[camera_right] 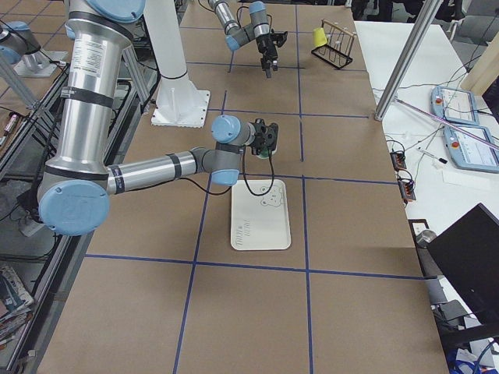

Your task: Left arm grabs green cup and hands to right arm on tray

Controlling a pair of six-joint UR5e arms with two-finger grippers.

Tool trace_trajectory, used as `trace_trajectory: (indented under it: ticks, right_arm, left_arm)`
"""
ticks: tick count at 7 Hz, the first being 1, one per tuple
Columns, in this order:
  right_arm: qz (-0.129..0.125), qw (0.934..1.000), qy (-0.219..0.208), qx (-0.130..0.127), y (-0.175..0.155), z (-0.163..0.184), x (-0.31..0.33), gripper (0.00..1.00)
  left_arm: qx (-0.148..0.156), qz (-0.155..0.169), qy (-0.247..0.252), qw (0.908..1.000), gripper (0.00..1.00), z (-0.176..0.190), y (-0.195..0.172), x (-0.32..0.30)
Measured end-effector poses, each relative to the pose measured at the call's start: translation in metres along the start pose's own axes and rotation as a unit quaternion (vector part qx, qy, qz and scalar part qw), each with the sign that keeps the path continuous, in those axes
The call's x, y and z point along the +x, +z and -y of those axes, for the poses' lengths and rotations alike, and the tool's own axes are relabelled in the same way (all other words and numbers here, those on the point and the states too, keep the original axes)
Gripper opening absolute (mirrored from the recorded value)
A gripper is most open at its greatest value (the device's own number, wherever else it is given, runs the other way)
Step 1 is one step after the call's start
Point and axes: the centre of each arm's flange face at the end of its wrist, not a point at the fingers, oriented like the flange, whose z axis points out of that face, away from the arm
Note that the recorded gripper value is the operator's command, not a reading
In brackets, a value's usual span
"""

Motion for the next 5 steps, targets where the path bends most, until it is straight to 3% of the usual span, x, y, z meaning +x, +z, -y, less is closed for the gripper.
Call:
trace_trajectory:
  ticks: [1, 2, 3, 4, 5]
  right_arm:
    - [-0.058, 0.9974, -0.039, -0.018, -0.007, 0.008, 0.025, 0.0]
    - [-0.114, 0.9902, -0.07, -0.04, -0.009, 0.013, 0.046, 0.0]
    - [-0.17, 0.978, -0.099, -0.069, -0.011, 0.02, 0.061, 0.0]
    - [-0.215, 0.9637, -0.121, -0.101, -0.007, 0.026, 0.067, 0.0]
    - [-0.245, 0.952, -0.129, -0.131, 0.006, 0.031, 0.064, 0.0]
  left_arm:
    - [0.019, 0.06, 0.037, 0.9973, 1.0, 0.017, 0.005, -0.009]
    - [0.035, 0.119, 0.071, 0.9898, 1.0, 0.035, 0.006, -0.018]
    - [0.044, 0.183, 0.112, 0.9757, 1.0, 0.052, 0.0, -0.027]
    - [0.044, 0.25, 0.158, 0.9542, 1.0, 0.066, -0.012, -0.032]
    - [0.034, 0.305, 0.197, 0.931, 1.0, 0.074, -0.029, -0.035]
